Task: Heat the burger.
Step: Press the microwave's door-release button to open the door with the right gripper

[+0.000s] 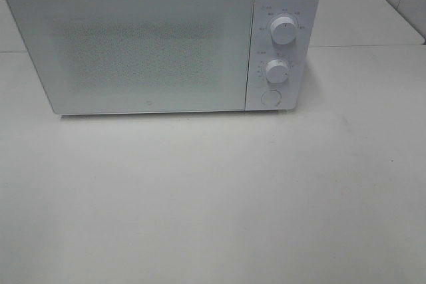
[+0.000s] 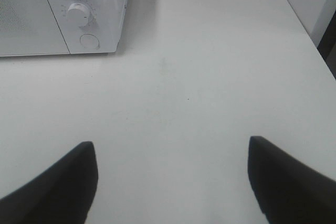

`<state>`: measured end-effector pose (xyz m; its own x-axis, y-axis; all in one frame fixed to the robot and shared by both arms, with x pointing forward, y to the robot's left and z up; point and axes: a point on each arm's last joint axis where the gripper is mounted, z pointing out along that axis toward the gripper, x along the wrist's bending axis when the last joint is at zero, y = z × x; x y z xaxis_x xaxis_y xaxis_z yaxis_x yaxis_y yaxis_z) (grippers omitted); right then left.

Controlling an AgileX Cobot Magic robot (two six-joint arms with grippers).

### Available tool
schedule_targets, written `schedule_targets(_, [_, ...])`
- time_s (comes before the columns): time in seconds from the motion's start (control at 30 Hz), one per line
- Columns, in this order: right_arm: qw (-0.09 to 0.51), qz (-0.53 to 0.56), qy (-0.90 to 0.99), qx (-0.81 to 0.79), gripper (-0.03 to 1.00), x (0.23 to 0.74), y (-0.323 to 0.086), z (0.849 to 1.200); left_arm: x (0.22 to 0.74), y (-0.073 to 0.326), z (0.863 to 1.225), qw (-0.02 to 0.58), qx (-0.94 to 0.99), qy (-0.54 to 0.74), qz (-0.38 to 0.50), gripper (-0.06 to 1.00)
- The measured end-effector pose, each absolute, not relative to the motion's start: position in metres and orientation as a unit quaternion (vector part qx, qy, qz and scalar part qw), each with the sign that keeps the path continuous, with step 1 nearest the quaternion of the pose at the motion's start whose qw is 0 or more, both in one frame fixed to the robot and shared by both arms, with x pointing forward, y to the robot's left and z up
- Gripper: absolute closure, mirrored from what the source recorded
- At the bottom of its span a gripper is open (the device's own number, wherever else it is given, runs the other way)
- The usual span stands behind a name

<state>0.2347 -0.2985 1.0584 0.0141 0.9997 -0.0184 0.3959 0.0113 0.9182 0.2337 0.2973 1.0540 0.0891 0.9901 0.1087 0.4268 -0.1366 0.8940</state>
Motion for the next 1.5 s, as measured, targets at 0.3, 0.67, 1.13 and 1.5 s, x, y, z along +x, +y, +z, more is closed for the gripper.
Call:
schedule_targets(0.3, [0.396, 0.379, 0.590, 0.593, 0.20, 0.235, -0.298, 1.058, 0.234, 0.297, 1.054, 0.360, 0.644, 0.550, 0.391, 0.02])
schedule_targets(0.67, [0.399, 0.382, 0.588, 0.591, 0.20, 0.233, -0.298, 1.061, 0.234, 0.297, 1.054, 0.360, 0.644, 0.550, 0.391, 0.02])
schedule_targets(1.13, [0.404, 0.394, 0.579, 0.588, 0.20, 0.279, -0.299, 1.089, 0.234, 0.297, 1.054, 0.360, 0.644, 0.550, 0.391, 0.02])
schedule_targets(1.5, [0.407, 0.397, 0.576, 0.587, 0.20, 0.329, -0.301, 1.094, 0.234, 0.297, 1.054, 0.360, 0.644, 0.550, 0.391, 0.02])
